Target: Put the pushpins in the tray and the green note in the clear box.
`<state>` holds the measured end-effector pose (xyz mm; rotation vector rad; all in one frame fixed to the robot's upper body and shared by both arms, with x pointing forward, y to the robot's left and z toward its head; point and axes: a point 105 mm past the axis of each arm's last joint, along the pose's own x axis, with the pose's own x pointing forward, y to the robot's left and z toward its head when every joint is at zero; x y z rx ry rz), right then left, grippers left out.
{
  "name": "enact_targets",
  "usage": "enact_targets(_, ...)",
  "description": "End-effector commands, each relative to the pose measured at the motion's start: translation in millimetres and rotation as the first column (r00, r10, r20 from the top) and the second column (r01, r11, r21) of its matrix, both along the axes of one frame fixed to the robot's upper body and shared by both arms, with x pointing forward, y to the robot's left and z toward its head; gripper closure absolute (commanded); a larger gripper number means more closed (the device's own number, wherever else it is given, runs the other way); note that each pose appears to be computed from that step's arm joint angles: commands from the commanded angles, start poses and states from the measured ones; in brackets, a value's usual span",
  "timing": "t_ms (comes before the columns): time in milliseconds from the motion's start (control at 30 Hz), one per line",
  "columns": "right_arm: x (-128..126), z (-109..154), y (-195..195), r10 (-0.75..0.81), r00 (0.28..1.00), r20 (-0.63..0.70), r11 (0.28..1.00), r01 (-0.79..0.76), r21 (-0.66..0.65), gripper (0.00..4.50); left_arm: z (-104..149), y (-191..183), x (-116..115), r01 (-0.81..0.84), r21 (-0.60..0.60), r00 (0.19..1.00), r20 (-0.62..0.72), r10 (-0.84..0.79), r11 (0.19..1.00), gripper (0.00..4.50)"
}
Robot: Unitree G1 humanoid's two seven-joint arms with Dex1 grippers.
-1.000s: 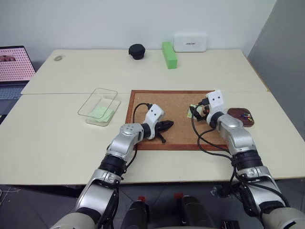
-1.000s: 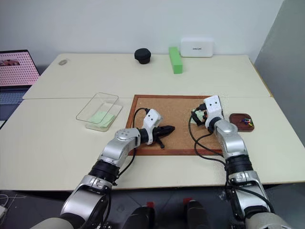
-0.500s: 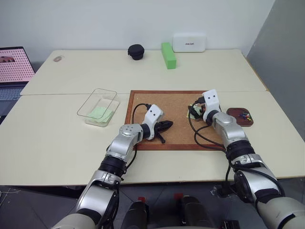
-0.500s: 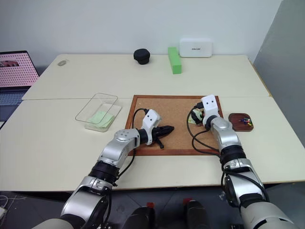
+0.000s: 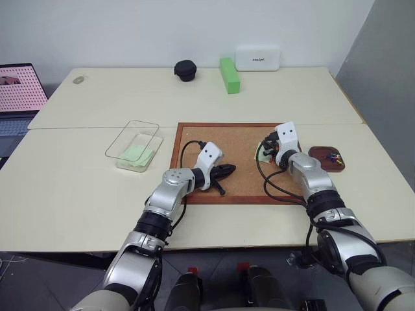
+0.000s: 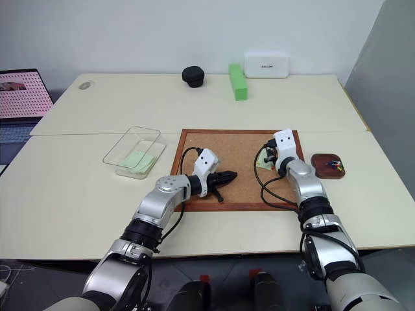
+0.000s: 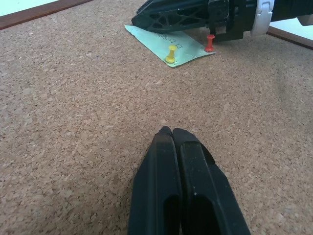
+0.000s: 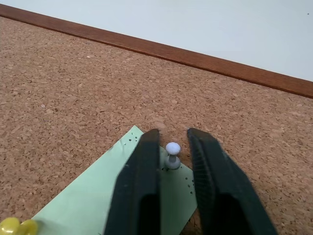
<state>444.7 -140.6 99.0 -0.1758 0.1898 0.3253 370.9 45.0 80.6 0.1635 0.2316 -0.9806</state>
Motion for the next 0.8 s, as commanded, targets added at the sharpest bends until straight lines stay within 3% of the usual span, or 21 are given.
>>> enact_targets(33, 3.8, 12.1, 0.1, 0.008, 0.999, 0.039, 1.000, -0.008, -0.019, 4.47, -8.5, -4.6, -6.2, 0.025, 0.021, 1.000, -0.020, -0.024, 0.999, 4.50)
enact_targets(367, -1.7, 34.2, 12.4, 0.074, 0.988, 0.139, 0.994, -0.083, 0.066, 4.47, -13.3, -6.4, -8.8, 0.038, 0.031, 0.999, -0.035, -0.037, 0.999, 4.50)
enact_targets(800, -10.4, 44.0, 9.4, 0.085, 0.982, 0.171, 0.993, -0.098, 0.069, 4.47, -13.3, -13.2, -11.6, 0.052, 0.019, 0.998, -0.048, -0.051, 0.998, 4.50)
